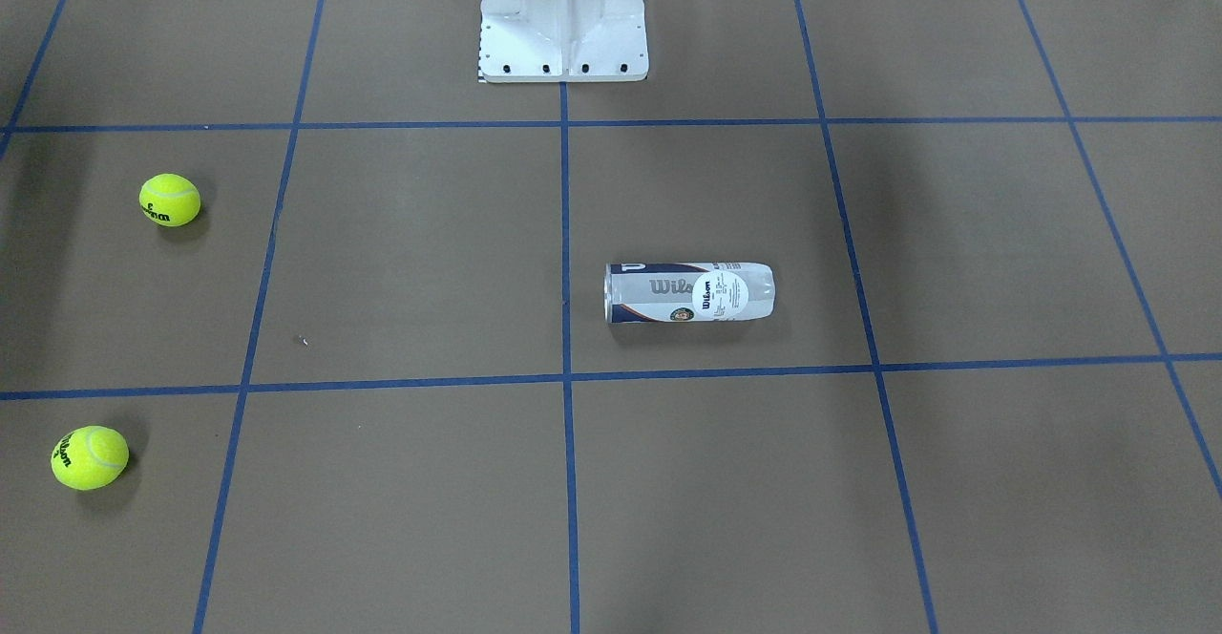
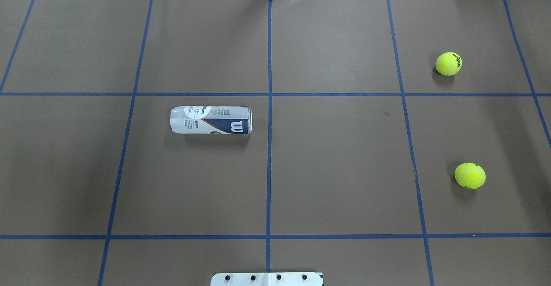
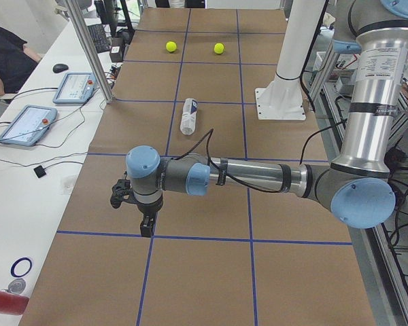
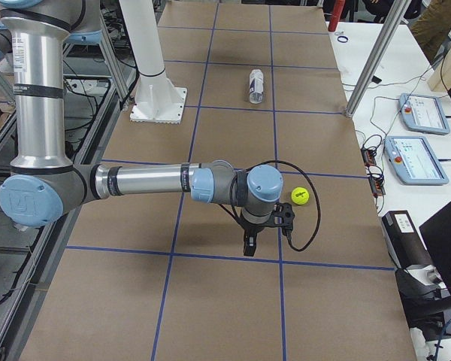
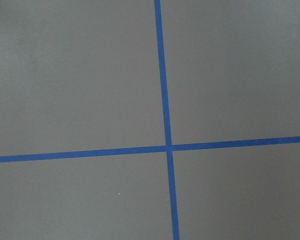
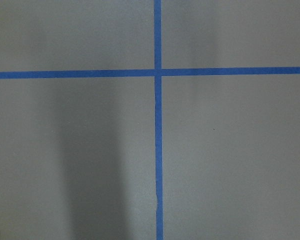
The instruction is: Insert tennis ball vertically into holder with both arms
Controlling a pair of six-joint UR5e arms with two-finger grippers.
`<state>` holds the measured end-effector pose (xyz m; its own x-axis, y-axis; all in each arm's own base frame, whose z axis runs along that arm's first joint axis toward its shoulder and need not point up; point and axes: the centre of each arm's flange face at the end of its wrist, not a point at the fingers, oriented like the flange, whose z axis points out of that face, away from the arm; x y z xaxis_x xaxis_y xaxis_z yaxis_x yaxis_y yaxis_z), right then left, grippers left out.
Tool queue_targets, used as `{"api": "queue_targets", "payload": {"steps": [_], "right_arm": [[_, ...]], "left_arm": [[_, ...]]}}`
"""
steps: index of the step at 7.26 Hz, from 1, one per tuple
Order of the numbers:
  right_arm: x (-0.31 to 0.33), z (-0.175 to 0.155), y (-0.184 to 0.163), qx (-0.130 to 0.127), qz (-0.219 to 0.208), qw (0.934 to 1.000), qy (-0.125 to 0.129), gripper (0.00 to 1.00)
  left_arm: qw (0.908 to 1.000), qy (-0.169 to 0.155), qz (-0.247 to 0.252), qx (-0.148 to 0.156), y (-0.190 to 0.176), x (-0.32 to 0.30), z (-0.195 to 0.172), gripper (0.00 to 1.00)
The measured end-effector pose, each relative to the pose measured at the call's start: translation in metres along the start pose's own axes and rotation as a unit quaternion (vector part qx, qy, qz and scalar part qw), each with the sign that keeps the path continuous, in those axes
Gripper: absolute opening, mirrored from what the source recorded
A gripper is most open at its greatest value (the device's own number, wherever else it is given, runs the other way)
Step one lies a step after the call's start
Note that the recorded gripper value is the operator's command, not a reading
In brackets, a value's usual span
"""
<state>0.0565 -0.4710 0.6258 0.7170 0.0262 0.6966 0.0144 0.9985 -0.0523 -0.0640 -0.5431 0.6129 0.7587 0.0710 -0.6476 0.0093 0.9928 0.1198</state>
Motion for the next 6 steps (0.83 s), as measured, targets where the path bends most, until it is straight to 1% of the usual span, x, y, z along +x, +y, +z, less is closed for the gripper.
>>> {"api": "queue_targets", "payload": {"steps": [6], "right_arm": [[0.0027,-0.0079,-0.0004,0.008,0.003,1.0,-0.001,0.99]], "left_arm": [[1.0,0.001,0.005,0.006,0.0078,0.0064,-0.007,0.99]]}}
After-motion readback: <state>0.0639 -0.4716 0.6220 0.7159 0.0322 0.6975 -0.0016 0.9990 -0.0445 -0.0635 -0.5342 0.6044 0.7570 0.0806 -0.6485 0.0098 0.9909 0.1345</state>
